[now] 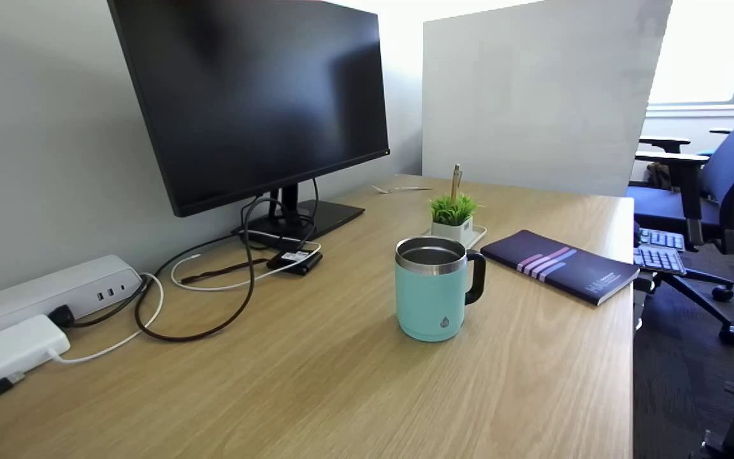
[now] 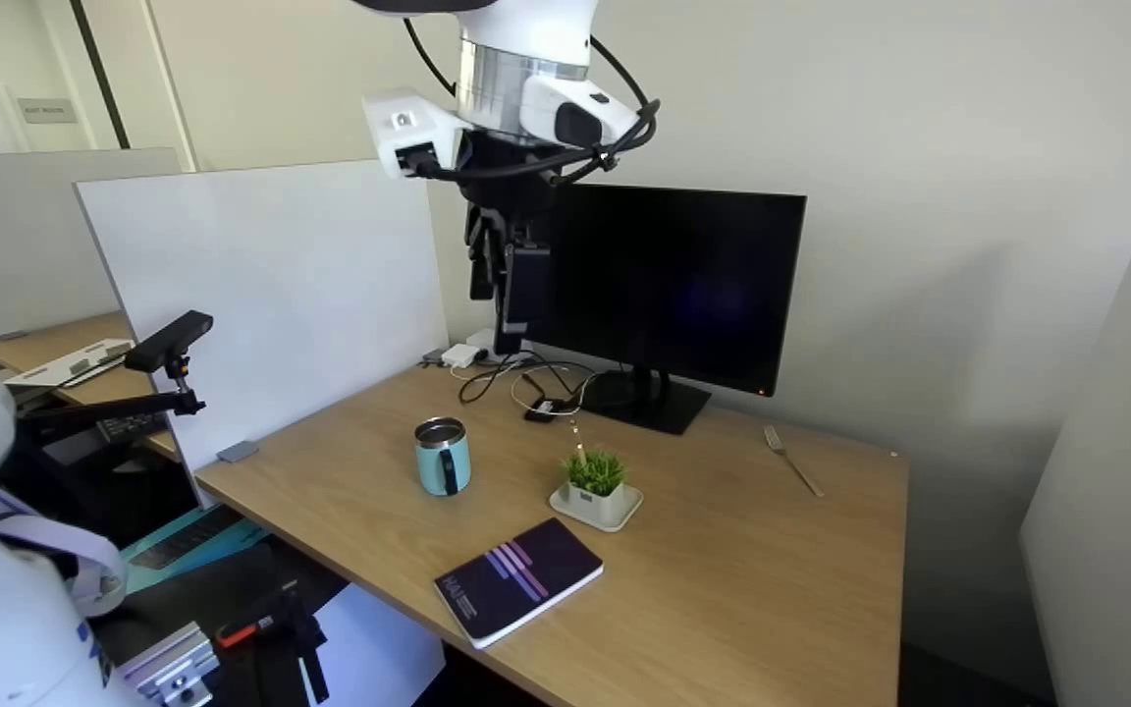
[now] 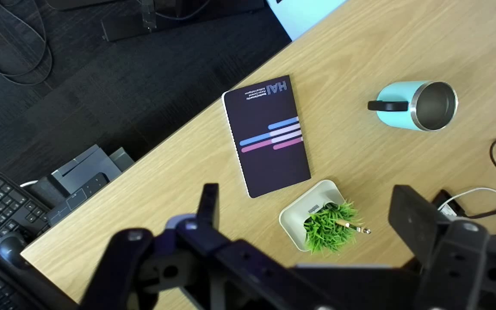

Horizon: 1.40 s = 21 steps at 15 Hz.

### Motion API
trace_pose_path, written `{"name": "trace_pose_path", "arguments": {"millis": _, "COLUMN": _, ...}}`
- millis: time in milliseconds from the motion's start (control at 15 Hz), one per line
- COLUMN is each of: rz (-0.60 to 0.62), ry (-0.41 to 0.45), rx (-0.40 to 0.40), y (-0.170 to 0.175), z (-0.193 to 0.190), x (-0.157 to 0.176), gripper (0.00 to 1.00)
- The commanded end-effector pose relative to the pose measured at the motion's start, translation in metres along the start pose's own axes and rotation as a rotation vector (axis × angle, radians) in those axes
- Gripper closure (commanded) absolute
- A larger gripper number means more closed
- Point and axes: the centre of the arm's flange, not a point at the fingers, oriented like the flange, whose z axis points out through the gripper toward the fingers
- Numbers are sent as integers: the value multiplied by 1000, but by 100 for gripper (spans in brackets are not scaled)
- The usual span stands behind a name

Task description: Pick the pen and put it in the cup

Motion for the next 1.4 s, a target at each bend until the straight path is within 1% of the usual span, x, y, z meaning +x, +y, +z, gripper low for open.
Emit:
{"name": "trace_pose_path", "arguments": {"millis": 0, "rz": 0, "ry": 0, "rx": 0, "y": 0, "z": 0, "x": 0, "gripper": 0}}
{"name": "trace_pose_path", "arguments": {"millis": 1067, "rz": 0, "ry": 0, "rx": 0, "y": 0, "z": 0, "x": 0, "gripper": 0}}
{"name": "trace_pose_path", "arguments": {"millis": 1200, "rz": 1, "ry": 9, "rx": 17, "y": -16, "z": -2, "x": 13, "gripper": 0}}
{"name": "trace_pose_path", "arguments": {"millis": 1333, "rz": 12, "ry": 26, "rx": 56, "y": -41, "z": -6, "x": 36, "gripper": 0}}
